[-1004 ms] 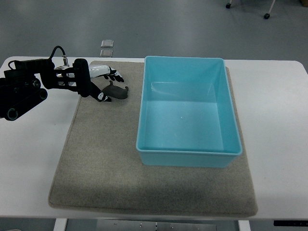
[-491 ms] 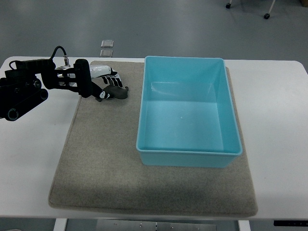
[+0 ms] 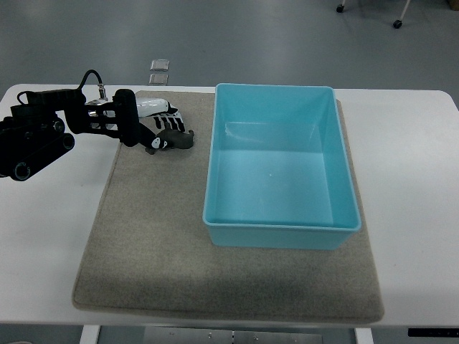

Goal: Place brown hippo in blue box with left hand
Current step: 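Close the left hand's fingers around the brown hippo, then lift the hippo with the left hand up off the mat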

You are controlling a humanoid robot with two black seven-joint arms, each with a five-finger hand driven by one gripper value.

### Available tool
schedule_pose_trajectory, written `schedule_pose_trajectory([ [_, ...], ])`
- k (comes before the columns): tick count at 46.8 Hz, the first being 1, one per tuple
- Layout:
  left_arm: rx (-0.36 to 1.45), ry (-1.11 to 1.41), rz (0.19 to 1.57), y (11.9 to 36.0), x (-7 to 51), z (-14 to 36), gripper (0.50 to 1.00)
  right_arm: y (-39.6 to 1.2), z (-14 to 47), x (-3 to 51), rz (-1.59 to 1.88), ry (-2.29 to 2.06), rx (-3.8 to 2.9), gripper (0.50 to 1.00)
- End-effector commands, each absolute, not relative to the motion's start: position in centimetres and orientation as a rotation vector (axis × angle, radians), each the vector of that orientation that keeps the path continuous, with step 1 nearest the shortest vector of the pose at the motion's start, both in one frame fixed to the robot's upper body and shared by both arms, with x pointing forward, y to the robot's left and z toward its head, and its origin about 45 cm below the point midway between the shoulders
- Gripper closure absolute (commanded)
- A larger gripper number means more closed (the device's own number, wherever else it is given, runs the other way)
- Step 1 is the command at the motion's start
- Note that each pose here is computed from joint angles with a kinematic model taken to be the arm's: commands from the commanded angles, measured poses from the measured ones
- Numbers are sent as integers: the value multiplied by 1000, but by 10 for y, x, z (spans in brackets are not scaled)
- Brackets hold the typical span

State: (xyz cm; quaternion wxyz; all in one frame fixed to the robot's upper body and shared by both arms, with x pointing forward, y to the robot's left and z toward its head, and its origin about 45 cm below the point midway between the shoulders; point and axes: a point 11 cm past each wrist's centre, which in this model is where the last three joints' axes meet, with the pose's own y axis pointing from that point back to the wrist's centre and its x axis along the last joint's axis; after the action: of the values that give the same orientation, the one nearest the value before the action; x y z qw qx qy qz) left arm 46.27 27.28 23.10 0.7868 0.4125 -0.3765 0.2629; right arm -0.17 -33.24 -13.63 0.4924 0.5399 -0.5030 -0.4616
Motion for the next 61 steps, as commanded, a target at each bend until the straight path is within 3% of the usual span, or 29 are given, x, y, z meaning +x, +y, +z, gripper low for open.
schedule_pose_trajectory([
  [1, 887, -820, 568, 272, 464, 235, 1000, -332, -136, -2, -1121, -1221, 1310, 564],
  [17, 880, -839, 589, 275, 470, 250, 1000, -332, -136, -2, -1121, -1221, 1310, 564],
  [30, 909, -865, 650, 306, 476, 275, 1000, -332, -136, -2, -1121, -1221, 1310, 564],
  [42, 882, -937, 691, 317, 483, 318, 1000, -332, -136, -2, -1121, -1221, 1310, 564],
  [61, 764, -1055, 615, 274, 476, 371, 1000, -332, -136, -2, -1121, -1221, 1310, 564],
])
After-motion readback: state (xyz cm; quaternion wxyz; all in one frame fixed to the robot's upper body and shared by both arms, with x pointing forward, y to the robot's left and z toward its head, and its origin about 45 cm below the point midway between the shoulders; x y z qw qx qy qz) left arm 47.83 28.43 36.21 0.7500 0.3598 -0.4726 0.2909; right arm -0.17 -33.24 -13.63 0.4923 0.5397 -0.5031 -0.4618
